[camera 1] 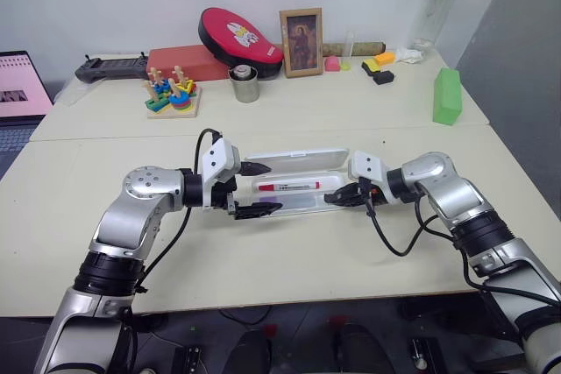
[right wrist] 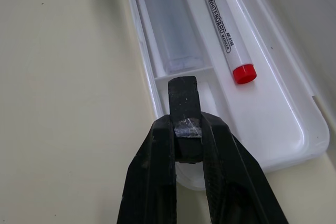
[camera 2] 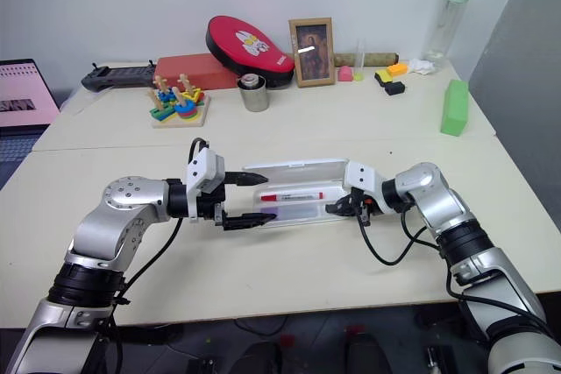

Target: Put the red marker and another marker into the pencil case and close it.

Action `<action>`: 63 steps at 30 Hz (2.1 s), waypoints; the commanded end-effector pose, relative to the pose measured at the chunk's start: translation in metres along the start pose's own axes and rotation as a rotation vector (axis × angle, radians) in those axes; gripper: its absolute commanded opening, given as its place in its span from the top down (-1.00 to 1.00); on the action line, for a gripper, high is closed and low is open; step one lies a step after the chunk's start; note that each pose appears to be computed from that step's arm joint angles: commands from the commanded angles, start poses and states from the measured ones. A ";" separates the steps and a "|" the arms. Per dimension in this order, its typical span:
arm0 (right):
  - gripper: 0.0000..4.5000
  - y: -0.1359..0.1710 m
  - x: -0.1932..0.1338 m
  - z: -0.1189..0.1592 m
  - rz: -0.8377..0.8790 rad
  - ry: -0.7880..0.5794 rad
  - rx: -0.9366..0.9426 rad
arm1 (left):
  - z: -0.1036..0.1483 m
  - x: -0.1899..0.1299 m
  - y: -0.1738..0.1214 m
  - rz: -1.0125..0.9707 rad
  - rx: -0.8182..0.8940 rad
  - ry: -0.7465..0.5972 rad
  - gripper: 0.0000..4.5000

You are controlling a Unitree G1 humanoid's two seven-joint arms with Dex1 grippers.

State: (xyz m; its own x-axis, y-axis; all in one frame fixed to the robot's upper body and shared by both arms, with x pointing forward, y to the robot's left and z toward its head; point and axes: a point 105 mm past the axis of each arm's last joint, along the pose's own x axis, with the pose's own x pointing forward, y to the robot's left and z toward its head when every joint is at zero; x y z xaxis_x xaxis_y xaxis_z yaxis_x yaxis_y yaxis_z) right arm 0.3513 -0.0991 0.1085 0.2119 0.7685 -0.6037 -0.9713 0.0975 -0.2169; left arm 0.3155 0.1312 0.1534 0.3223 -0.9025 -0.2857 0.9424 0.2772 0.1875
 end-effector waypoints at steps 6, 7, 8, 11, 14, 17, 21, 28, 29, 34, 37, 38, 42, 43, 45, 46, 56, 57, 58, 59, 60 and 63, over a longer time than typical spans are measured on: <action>-0.26 -0.009 -0.008 0.017 -0.015 -0.022 -0.049 | 0.015 0.001 -0.001 0.001 0.042 -0.035 -1.00; -0.40 -0.009 -0.009 0.019 -0.015 -0.025 -0.051 | 0.015 0.002 -0.001 0.000 0.042 -0.035 -1.00; -0.50 -0.009 -0.010 0.021 -0.014 -0.029 -0.054 | 0.015 0.002 -0.001 0.000 0.041 -0.036 -1.00; -0.84 -0.010 -0.015 0.026 -0.011 -0.038 -0.060 | 0.015 0.002 -0.002 0.001 0.040 -0.036 -1.00; -0.98 -0.008 -0.021 0.030 0.003 -0.044 -0.063 | 0.016 0.002 -0.002 0.004 0.039 -0.037 -1.00; -0.98 -0.006 -0.028 0.035 0.011 -0.050 -0.068 | 0.018 0.000 -0.004 0.009 0.037 -0.038 -1.00; -0.98 0.003 -0.050 0.047 0.040 -0.070 -0.073 | 0.023 -0.010 -0.007 0.043 0.024 -0.046 -1.00; -0.98 -0.013 -0.086 0.109 -0.034 -0.263 -0.071 | 0.045 -0.047 -0.006 0.154 -0.059 -0.101 -1.00; -0.98 -0.023 -0.086 0.117 -0.078 -0.278 -0.069 | 0.048 -0.052 -0.002 0.178 -0.070 -0.115 -1.00; -0.80 -0.060 -0.068 0.126 -0.210 -0.262 -0.013 | 0.049 -0.066 0.010 0.255 -0.050 -0.094 -1.00; -0.46 -0.074 -0.057 0.128 -0.245 -0.250 0.022 | 0.048 -0.072 0.012 0.279 -0.053 -0.082 -1.00; -0.37 -0.079 -0.052 0.127 -0.261 -0.236 0.031 | 0.047 -0.075 0.013 0.290 -0.054 -0.080 -1.00; 0.03 -0.089 -0.042 0.120 -0.289 -0.191 0.041 | 0.045 -0.078 0.016 0.305 -0.057 -0.075 -1.00; 0.11 -0.090 -0.040 0.118 -0.296 -0.180 0.043 | 0.045 -0.078 0.015 0.304 -0.058 -0.075 -1.00; 0.33 -0.093 -0.037 0.116 -0.301 -0.167 0.043 | 0.044 -0.077 0.014 0.302 -0.060 -0.074 -1.00; 0.44 -0.093 -0.036 0.115 -0.301 -0.164 0.042 | 0.044 -0.076 0.013 0.301 -0.061 -0.074 -1.00; 0.99 -0.082 -0.024 0.105 -0.240 -0.120 0.010 | 0.046 -0.075 0.012 0.301 -0.059 -0.081 -1.00; 0.99 -0.080 -0.023 0.104 -0.233 -0.115 0.007 | 0.046 -0.075 0.012 0.301 -0.060 -0.082 -1.00; 0.99 -0.079 -0.022 0.103 -0.228 -0.111 0.005 | 0.046 -0.075 0.012 0.300 -0.060 -0.082 -1.00; 0.99 -0.077 -0.021 0.101 -0.222 -0.105 0.002 | 0.047 -0.075 0.012 0.298 -0.062 -0.084 -1.00; 0.99 -0.073 -0.018 0.096 -0.209 -0.088 -0.005 | 0.047 -0.074 0.013 0.295 -0.063 -0.085 -1.00; 0.99 -0.061 -0.013 0.086 -0.166 -0.061 -0.011 | 0.048 -0.071 0.013 0.285 -0.065 -0.090 -1.00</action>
State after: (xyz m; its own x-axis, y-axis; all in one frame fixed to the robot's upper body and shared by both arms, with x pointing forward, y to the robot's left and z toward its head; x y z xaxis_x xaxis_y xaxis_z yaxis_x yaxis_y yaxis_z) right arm 0.4043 -0.0634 0.1868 0.3771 0.7718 -0.5120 -0.9218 0.2594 -0.2879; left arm 0.3024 0.1855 0.2084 0.5726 -0.8005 -0.1768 0.8195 0.5530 0.1504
